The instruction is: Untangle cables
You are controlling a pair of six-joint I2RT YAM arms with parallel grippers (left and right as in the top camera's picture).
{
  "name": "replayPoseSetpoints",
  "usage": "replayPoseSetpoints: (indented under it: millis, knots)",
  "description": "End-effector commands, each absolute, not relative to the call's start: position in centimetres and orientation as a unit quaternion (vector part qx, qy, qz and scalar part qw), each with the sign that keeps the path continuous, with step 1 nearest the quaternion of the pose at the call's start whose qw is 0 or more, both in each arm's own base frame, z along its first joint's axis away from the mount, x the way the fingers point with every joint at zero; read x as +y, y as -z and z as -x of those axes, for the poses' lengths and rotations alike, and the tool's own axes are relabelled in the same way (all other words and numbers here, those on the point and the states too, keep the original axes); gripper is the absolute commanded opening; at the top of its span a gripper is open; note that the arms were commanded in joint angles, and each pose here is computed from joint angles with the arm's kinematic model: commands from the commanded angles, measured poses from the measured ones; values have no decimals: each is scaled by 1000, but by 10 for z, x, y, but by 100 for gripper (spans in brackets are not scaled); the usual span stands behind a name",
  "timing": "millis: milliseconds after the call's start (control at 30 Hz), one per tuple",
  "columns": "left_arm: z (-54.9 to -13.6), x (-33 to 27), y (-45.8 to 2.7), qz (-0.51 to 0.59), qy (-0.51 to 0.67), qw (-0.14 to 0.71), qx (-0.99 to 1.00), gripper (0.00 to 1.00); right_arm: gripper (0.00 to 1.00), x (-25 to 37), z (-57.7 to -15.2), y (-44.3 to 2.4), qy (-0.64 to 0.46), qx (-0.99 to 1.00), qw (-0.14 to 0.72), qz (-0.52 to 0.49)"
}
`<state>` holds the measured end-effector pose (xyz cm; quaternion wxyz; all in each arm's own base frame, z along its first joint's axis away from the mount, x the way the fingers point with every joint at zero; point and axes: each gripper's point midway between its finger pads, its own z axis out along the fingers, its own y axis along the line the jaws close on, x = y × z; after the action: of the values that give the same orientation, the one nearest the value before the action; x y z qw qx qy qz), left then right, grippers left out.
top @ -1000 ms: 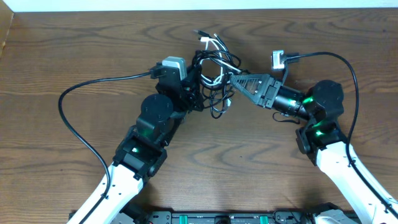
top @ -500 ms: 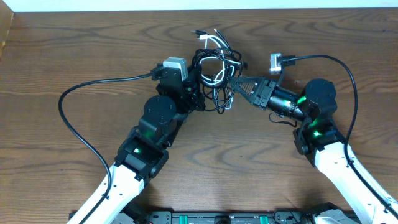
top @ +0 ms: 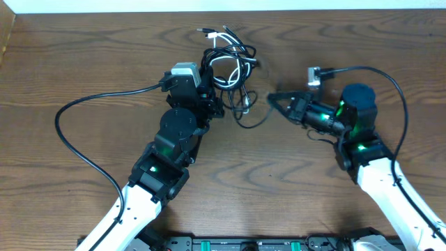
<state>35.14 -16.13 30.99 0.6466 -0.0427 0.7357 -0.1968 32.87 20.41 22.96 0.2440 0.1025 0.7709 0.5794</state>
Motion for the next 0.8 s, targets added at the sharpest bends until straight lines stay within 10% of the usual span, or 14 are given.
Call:
replayPoseSetpoints:
  millis: [0,467,767]
  knots:
    - [-348,-154,-330,60,203,665,716,7,1,173,-342,-211,-533,792,271,-121]
    - [-352,-129,-328,76,115,682,718,8,1,79,-336,-145,-416,846,245,-225]
    - [-349,-126,-316,-96,-50,672,732,7,1,9,-323,-125,-363,850,255,-285]
